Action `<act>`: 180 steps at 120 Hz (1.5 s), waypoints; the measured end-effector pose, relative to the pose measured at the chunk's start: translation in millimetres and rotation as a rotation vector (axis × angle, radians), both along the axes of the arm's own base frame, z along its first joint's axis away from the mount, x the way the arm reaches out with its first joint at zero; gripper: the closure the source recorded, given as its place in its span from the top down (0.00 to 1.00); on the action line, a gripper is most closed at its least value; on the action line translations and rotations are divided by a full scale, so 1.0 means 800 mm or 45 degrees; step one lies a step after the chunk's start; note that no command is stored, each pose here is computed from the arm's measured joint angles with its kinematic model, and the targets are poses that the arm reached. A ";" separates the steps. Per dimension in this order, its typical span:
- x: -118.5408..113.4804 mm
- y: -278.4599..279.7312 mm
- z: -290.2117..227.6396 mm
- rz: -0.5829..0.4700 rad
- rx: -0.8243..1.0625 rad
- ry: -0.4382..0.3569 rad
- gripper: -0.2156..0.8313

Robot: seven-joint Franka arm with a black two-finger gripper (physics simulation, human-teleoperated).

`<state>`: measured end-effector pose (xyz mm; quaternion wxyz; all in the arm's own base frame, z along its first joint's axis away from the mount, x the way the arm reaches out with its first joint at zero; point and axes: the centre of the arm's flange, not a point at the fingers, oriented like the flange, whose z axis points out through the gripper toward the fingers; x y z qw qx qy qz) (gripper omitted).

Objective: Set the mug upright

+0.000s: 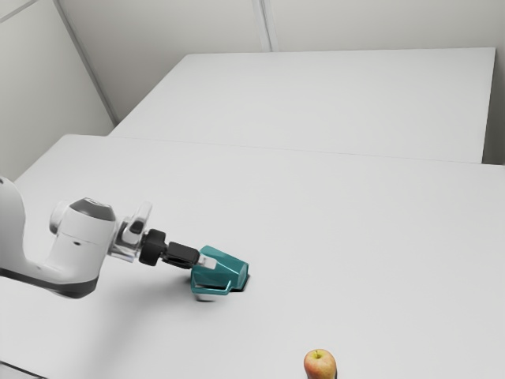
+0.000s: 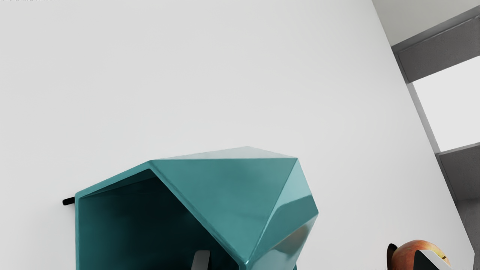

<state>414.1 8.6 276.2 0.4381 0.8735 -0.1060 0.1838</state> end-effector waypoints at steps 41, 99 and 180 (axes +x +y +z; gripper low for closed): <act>0.000 -0.001 -0.003 -0.013 0.003 -0.021 0.59; 0.001 -0.004 0.001 -0.030 0.008 -0.049 0.14; 0.030 -0.009 0.079 -0.178 0.184 -0.207 0.04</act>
